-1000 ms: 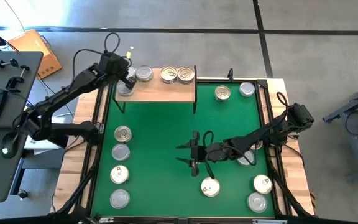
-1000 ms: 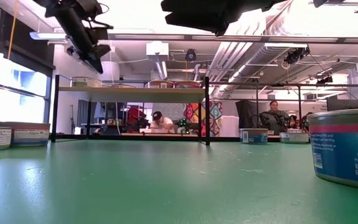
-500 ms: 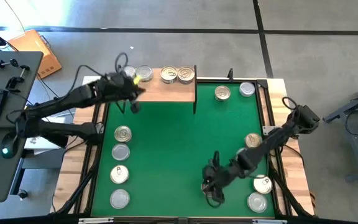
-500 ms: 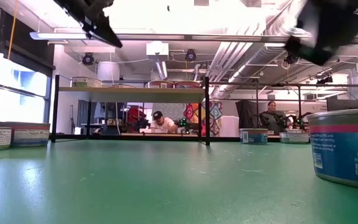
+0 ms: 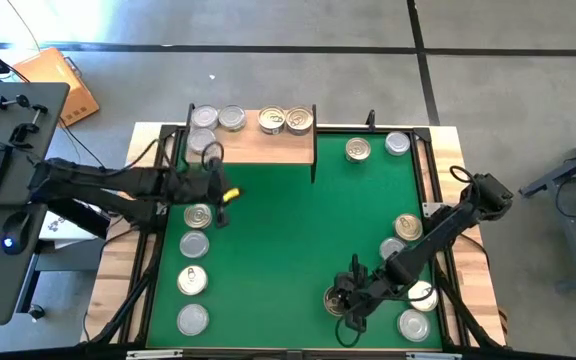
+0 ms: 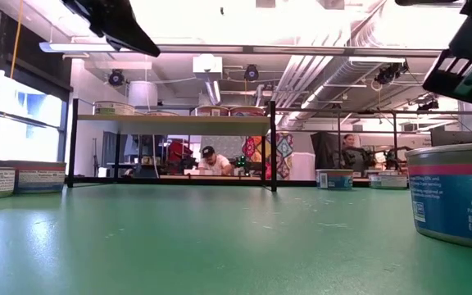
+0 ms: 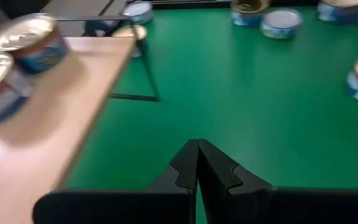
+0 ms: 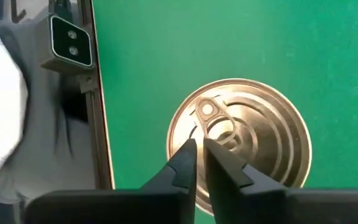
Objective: Stack canned seafood by type on shelf
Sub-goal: Put the blue-pink tuna can on the shelf
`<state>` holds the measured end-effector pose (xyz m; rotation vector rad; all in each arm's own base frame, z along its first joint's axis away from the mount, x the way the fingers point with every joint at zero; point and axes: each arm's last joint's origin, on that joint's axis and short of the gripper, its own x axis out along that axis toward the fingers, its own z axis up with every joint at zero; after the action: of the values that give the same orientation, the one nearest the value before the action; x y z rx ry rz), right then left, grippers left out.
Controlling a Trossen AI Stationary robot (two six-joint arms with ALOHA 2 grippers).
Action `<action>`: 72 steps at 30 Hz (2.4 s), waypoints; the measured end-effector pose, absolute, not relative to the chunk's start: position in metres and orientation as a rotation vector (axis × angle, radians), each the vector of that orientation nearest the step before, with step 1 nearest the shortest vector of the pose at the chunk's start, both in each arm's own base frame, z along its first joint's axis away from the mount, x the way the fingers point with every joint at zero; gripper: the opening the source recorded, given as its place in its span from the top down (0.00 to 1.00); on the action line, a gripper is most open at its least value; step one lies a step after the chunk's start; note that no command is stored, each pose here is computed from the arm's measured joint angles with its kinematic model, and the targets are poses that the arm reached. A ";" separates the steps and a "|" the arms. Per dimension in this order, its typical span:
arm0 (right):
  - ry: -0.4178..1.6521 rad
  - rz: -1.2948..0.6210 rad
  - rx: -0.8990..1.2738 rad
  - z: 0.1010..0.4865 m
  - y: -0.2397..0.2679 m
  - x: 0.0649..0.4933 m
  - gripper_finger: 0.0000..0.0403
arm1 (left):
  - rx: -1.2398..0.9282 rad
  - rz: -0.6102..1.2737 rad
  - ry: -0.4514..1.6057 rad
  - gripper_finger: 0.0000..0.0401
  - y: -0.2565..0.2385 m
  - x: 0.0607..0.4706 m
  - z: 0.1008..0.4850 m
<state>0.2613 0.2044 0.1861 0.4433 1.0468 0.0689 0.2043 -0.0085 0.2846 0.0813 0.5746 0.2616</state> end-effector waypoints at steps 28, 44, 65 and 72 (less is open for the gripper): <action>0.578 0.008 0.102 0.211 0.164 0.313 1.00 | -0.080 -0.038 0.427 1.00 -0.088 0.278 0.180; 0.765 -0.023 0.208 0.194 0.192 0.281 1.00 | -0.177 0.024 0.637 1.00 -0.046 0.328 0.124; 0.694 -0.096 0.033 0.177 0.178 0.305 0.74 | -0.178 -0.015 0.654 1.00 -0.043 0.325 0.132; 0.695 -0.094 0.030 0.177 0.179 0.305 0.73 | -0.183 0.014 0.661 1.00 -0.043 0.327 0.126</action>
<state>0.3051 0.1787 0.1766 0.0300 0.6946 -0.0937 0.3270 -0.0432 0.1264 -0.1829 0.6614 0.0139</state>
